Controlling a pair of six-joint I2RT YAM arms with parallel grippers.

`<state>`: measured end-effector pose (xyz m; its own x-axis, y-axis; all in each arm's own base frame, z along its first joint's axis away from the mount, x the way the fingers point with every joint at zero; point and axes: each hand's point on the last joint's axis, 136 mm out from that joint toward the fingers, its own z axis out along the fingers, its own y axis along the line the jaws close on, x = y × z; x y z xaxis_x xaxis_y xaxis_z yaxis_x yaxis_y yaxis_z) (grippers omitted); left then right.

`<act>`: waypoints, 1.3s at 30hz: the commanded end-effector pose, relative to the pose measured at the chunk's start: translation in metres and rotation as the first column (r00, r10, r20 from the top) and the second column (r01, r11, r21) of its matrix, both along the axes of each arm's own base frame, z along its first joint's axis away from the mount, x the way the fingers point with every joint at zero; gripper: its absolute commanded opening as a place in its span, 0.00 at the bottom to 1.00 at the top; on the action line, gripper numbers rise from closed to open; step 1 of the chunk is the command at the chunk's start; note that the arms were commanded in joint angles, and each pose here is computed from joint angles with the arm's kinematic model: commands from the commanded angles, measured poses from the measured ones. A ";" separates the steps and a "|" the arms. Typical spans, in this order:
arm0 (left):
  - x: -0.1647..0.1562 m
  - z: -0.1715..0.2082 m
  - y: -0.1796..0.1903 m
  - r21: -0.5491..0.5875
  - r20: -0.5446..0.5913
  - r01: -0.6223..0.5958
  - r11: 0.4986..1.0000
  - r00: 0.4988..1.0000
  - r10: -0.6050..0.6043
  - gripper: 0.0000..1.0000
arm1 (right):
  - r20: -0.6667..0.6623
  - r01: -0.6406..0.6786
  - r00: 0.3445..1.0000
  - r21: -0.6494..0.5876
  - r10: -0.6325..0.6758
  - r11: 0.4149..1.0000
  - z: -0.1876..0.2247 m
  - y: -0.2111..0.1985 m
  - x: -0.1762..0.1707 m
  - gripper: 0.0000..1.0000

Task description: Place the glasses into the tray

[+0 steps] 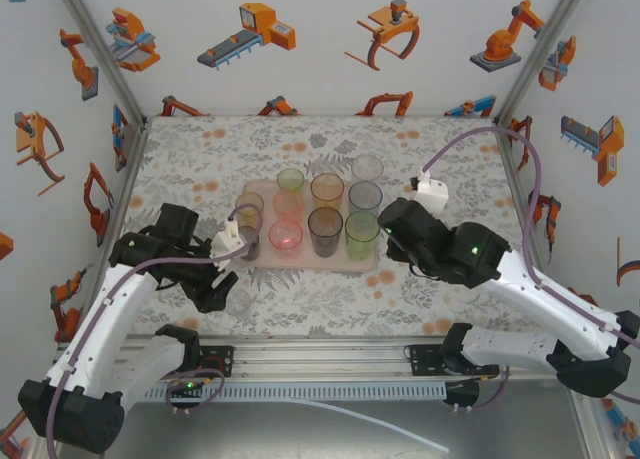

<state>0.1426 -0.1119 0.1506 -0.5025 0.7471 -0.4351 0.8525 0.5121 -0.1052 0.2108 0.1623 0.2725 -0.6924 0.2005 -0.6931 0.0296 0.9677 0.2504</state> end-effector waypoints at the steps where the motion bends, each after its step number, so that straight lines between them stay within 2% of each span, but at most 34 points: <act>1: 0.013 -0.004 -0.005 -0.007 0.042 -0.012 1.000 0.999 0.012 0.66 | 0.030 0.000 1.000 0.035 -0.001 0.999 0.015 -0.002 0.001 0.18; 11: 0.020 -0.026 -0.016 0.013 0.023 0.010 1.000 1.000 -0.011 0.65 | 0.038 0.040 0.998 0.078 -0.043 0.996 0.009 -0.022 -0.009 0.18; 20: 0.025 -0.042 -0.019 0.037 0.015 0.024 0.999 1.000 -0.024 0.63 | 0.042 0.077 0.996 0.064 -0.080 0.995 -0.002 -0.035 -0.010 0.18; 39: 0.027 -0.060 -0.022 0.066 0.016 0.018 0.998 1.000 -0.019 0.57 | 0.047 0.088 0.995 0.053 -0.090 0.995 -0.001 -0.035 -0.003 0.18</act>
